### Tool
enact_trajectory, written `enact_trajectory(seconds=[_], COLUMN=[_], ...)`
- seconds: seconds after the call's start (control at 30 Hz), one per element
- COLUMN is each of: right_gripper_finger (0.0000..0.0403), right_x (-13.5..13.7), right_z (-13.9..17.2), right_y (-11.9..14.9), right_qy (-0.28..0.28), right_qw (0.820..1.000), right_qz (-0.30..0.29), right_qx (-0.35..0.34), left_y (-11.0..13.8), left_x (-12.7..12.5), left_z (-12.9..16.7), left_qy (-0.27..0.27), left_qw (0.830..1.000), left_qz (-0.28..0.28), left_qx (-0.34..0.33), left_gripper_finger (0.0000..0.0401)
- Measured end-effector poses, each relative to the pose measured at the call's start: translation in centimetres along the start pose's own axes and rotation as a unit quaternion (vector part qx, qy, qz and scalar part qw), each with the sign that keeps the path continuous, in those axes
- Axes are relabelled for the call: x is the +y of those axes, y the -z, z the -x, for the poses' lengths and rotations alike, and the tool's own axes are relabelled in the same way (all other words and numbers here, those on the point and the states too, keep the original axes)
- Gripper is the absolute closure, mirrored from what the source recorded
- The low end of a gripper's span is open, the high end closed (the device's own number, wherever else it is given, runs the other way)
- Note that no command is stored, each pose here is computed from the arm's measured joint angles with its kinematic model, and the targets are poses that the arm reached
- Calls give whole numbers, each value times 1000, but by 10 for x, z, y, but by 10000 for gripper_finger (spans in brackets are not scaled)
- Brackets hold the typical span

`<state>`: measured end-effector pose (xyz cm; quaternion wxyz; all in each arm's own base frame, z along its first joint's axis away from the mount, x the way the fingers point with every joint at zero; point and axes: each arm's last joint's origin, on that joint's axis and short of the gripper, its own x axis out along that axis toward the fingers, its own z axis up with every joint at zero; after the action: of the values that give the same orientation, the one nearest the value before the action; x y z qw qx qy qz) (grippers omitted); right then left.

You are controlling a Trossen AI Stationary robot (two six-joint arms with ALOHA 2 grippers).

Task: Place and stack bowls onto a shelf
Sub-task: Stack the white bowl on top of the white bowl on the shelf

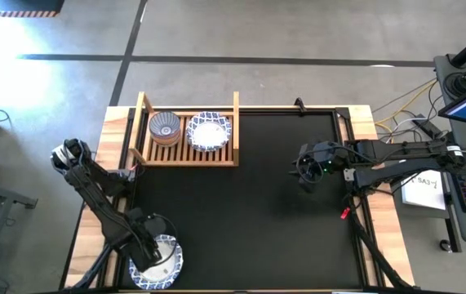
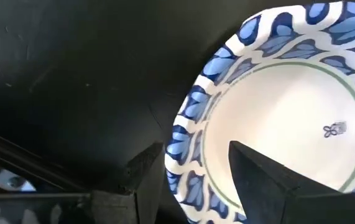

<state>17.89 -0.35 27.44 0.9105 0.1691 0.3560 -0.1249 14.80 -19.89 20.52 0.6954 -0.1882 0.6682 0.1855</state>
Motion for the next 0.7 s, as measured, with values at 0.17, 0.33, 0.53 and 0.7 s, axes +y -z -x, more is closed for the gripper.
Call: enact_trajectory(seconds=[0.17, 0.33, 0.53, 0.7], right_gripper_finger=[202, 202, 202, 202], right_x=[0, 0, 0, 0], right_z=[0, 0, 0, 0], right_y=[0, 0, 0, 0], right_qy=[0, 0, 1, 1], right_qw=[1000, 1000, 1000, 1000], right_qz=[3, 7, 14, 30], right_qx=[0, 0, 1, 2], left_y=[-1, -8, -17, -19], left_x=[7, 9, 9, 3], left_z=[-6, -12, -20, -21], left_qy=[-26, -23, -1, 33], left_qw=[1000, 1000, 1000, 999], left_qz=[-9, -6, -12, -18], left_qx=[3, 3, 2, 6], left_gripper_finger=[239, 239, 239, 239])
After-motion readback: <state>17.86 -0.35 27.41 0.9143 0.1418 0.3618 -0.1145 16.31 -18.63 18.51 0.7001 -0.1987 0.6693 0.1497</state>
